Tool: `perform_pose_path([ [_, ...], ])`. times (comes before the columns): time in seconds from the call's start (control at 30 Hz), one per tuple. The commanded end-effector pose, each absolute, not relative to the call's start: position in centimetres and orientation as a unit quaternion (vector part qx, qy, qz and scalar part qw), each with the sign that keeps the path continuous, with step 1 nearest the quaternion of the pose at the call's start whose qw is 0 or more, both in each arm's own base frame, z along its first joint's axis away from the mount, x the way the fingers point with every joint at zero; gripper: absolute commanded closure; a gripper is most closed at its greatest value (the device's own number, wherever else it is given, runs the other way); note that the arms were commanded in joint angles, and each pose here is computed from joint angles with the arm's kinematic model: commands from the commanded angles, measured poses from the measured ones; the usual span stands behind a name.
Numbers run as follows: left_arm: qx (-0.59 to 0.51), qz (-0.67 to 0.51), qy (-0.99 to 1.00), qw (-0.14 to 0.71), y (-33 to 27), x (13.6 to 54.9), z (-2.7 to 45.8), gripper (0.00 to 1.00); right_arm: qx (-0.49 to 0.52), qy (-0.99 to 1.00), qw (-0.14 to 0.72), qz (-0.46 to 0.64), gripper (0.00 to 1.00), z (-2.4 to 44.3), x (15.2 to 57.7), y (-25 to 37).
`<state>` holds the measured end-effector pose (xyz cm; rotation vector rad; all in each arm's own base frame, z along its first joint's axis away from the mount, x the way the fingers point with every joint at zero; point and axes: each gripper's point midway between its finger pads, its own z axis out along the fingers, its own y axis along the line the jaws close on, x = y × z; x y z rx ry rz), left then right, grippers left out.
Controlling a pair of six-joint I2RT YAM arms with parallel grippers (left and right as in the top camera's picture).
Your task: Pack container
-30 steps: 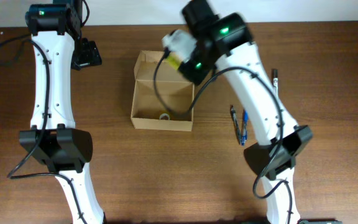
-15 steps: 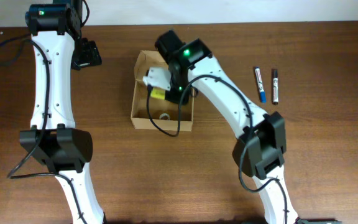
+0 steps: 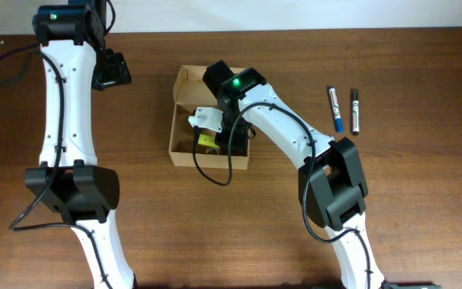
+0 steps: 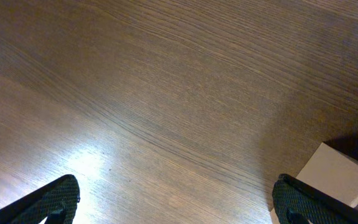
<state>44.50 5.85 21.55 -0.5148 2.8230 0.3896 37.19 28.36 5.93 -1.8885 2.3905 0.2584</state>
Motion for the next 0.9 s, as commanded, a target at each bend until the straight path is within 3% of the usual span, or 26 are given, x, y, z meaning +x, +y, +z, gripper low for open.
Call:
perform_pose_path([
  [0.0,-0.174,0.134,0.968,0.122,5.8,44.5,21.6,0.0,-0.596,0.796,0.049,0.097,0.6,6.5,37.3,29.1],
  [0.03,-0.174,0.134,0.968,0.122,5.8,44.5,21.6,0.0,-0.589,0.8,0.057,0.097,0.48,7.3,37.6,29.2],
  [0.07,-0.174,0.134,0.968,0.122,5.8,44.5,21.6,0.0,-0.584,0.803,0.069,0.096,0.45,8.5,37.9,29.5],
  [0.13,-0.174,0.134,0.968,0.122,5.8,44.5,21.6,0.0,-0.576,0.808,0.095,0.084,0.45,11.0,38.9,29.6],
  [0.2,-0.174,0.134,0.968,0.122,5.8,44.5,21.6,0.0,-0.546,0.825,0.133,0.061,0.46,14.3,40.3,29.5],
  [0.3,-0.174,0.134,0.968,0.122,5.8,44.5,21.6,0.0,-0.48,0.853,0.203,0.031,0.6,20.3,42.2,28.8],
  [0.5,-0.174,0.134,0.968,0.122,5.8,44.5,21.6,0.0,-0.376,0.878,0.297,-0.017,0.61,28.8,44.1,23.5],
  [0.67,-0.174,0.134,0.968,0.122,5.8,44.5,21.6,0.0,-0.236,0.929,0.282,-0.031,0.56,28.5,46.7,15.0],
  [0.87,-0.174,0.134,0.968,0.122,5.8,44.5,21.6,0.0,-0.126,0.972,0.198,0.023,0.52,21.4,48.6,6.1],
])
